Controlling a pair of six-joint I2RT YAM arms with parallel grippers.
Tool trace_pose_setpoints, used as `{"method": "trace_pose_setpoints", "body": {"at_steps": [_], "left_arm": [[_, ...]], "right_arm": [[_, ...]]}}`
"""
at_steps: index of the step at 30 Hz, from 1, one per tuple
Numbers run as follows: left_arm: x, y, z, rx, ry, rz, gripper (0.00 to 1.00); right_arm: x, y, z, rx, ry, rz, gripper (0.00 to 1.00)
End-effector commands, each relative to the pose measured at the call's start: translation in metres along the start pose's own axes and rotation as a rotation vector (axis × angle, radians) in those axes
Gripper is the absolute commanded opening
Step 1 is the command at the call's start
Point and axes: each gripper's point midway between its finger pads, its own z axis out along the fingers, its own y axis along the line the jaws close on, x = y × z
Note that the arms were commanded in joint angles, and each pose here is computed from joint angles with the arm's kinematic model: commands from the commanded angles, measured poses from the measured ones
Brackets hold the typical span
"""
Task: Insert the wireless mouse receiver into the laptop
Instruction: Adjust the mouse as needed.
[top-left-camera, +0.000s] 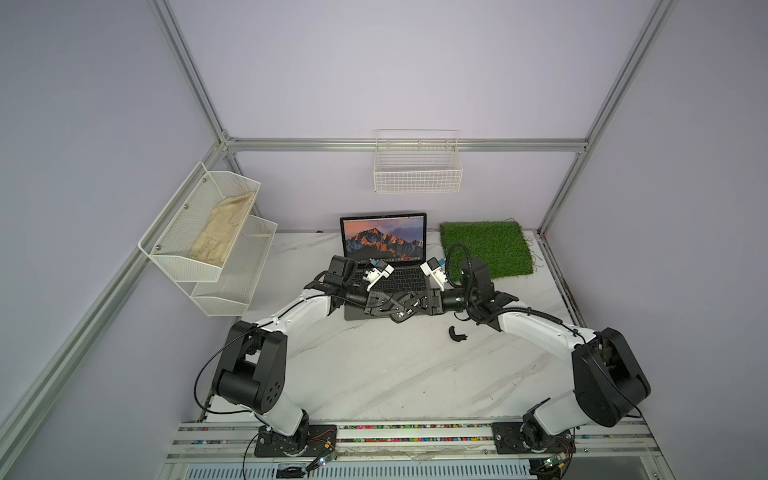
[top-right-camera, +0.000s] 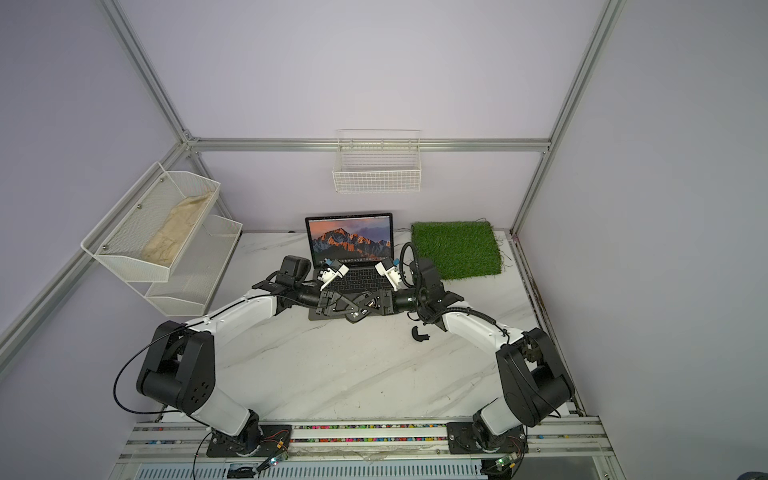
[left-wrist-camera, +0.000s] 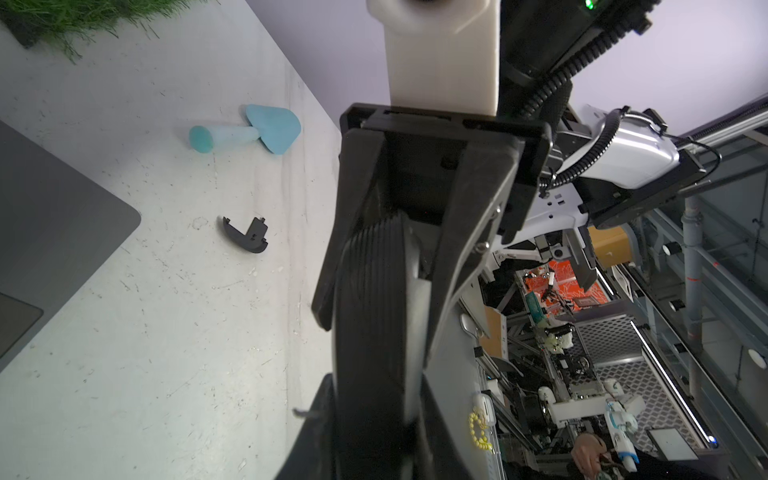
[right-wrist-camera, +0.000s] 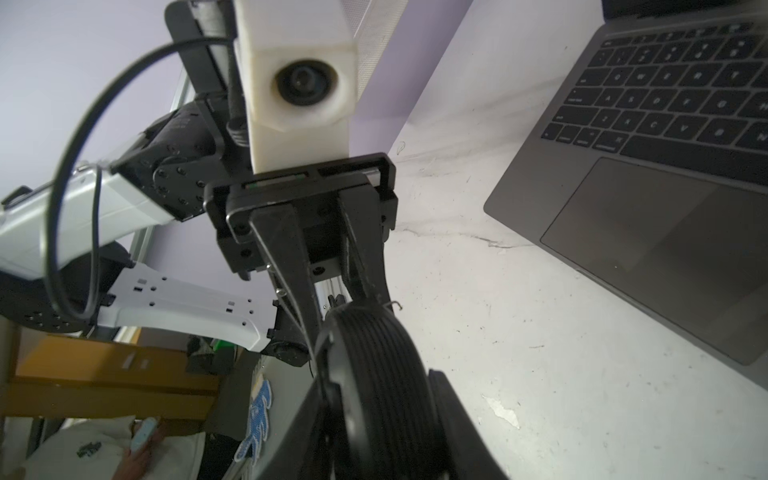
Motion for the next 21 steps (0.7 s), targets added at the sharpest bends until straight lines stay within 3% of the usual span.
{"method": "trace_pose_setpoints", "body": {"at_steps": [1,3,4,6,9,10,13,14,17,21], "left_arm": [[-0.021,-0.010,0.002,-0.019,-0.018,0.098,0.16],[-0.023,-0.013,-0.001,-0.028,-0.027,0.114,0.28],[-0.025,-0.016,-0.003,-0.036,-0.038,0.126,0.40],[-0.037,-0.024,-0.012,-0.051,-0.095,0.163,0.56],[-0.070,-0.033,-0.047,-0.091,-0.344,0.187,0.74],[-0.084,-0.032,-0.068,-0.124,-0.481,0.167,0.78],[-0.106,-0.041,-0.110,-0.108,-0.823,0.084,0.82],[-0.107,-0.042,-0.111,-0.084,-0.875,0.046,0.82],[-0.109,-0.043,-0.094,-0.049,-0.908,-0.006,0.82],[-0.112,-0.054,-0.070,0.050,-0.891,0.028,0.82]], "right_arm": [[-0.013,0.016,0.002,-0.026,-0.046,-0.052,0.17],[-0.017,0.016,0.000,-0.015,-0.074,-0.046,0.08],[-0.019,0.014,-0.001,-0.003,-0.088,-0.039,0.05],[-0.026,0.010,-0.004,0.029,-0.129,-0.021,0.00],[-0.046,0.010,-0.015,0.066,-0.231,0.003,0.00],[-0.055,0.015,-0.019,0.066,-0.273,0.003,0.00],[-0.084,0.028,-0.036,0.067,-0.440,0.035,0.00],[-0.092,0.032,-0.042,0.052,-0.497,0.055,0.00],[-0.107,0.043,-0.051,-0.020,-0.618,0.108,0.00],[-0.116,0.062,-0.047,-0.050,-0.658,0.073,0.00]]}}
